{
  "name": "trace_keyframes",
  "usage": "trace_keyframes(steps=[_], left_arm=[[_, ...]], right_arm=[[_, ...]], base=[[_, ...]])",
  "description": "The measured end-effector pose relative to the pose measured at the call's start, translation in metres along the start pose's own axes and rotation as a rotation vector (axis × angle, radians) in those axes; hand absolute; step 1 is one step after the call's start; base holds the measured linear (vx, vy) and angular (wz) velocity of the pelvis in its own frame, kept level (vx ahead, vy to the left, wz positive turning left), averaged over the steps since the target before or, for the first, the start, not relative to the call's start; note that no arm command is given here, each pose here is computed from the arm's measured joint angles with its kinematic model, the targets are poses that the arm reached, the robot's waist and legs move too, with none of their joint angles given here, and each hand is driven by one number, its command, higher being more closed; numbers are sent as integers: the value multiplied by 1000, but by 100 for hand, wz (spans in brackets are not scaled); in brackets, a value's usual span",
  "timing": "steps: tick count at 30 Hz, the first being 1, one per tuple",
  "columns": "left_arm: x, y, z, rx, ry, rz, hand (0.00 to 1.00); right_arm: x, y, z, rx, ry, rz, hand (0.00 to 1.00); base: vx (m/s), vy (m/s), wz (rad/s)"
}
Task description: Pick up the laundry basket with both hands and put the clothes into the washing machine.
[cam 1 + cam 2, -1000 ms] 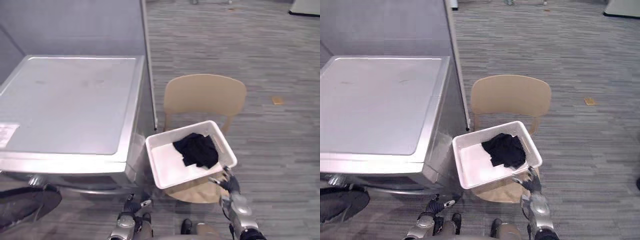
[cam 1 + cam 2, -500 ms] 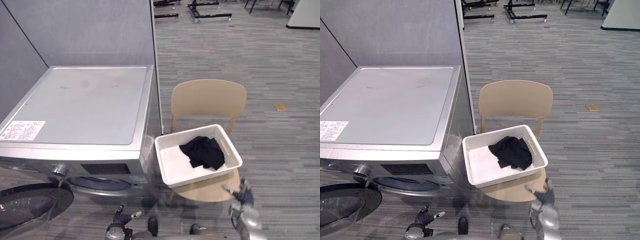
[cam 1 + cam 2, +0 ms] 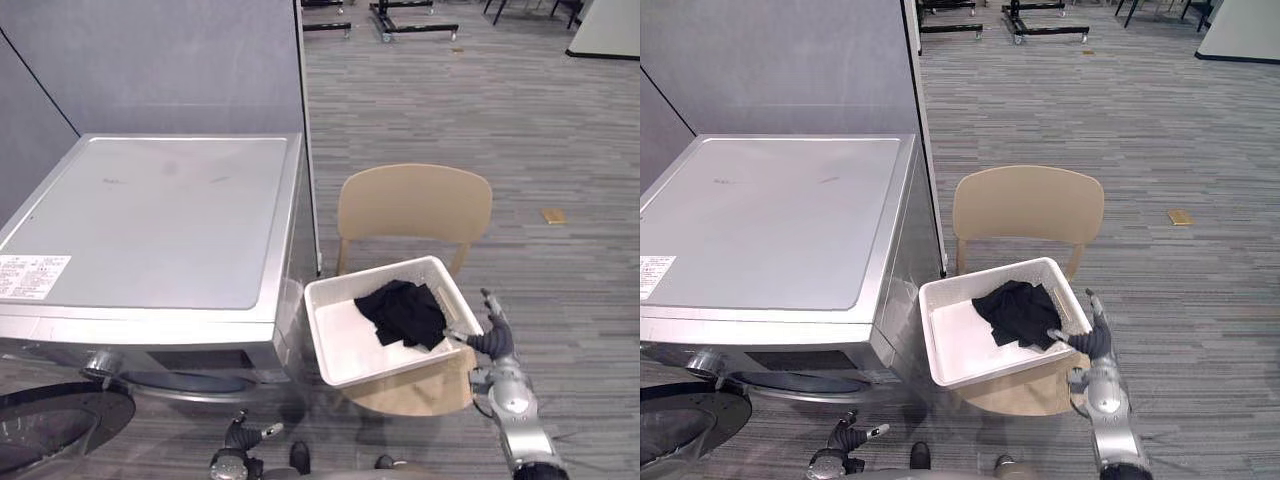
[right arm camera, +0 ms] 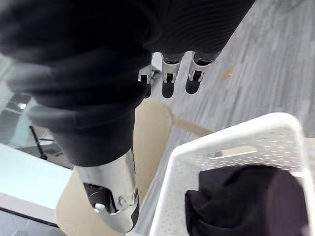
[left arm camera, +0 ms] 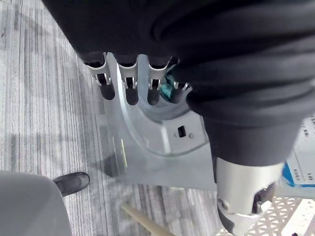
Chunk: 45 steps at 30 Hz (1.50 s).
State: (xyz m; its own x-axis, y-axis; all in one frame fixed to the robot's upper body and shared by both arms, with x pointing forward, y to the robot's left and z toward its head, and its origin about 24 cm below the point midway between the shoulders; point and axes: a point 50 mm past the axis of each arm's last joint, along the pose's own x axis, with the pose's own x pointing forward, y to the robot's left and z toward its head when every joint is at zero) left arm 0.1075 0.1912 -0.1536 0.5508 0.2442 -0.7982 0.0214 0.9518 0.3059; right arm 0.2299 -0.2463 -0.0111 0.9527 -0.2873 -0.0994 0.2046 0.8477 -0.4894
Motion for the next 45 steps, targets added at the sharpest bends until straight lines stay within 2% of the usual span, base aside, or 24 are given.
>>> trace_keyframes(steps=[7,16,21,28,32,38,39,45], left_arm=[[1,3,1,5,-5,-11,0],[2,3,12,-2,-58,-9,0],[9,5,39,-13,-132,-4,0],[9,3,47,-58,-160,2,0],[11,0,63,-79,-203,7,0],[12,-1,76,-103,-244,5,0],[12,0,77,-104,-249,5,0],[11,-3,86,-93,-292,-9,0]], right_arm=[[34,19,13,-179,-27,178,0],[62,31,18,-399,7,318,0],[99,12,54,-476,-12,226,0],[132,-39,103,-522,-43,17,0],[138,-74,109,-470,22,-120,0],[141,-85,116,-411,37,-152,0],[141,-85,116,-408,37,-151,100],[142,-83,117,-366,43,-133,100]], base=[[-17,0,2],[-34,13,16],[-82,18,21],[-95,1,9],[-67,-37,10],[-36,-44,8],[-39,-50,3],[-35,-75,2]])
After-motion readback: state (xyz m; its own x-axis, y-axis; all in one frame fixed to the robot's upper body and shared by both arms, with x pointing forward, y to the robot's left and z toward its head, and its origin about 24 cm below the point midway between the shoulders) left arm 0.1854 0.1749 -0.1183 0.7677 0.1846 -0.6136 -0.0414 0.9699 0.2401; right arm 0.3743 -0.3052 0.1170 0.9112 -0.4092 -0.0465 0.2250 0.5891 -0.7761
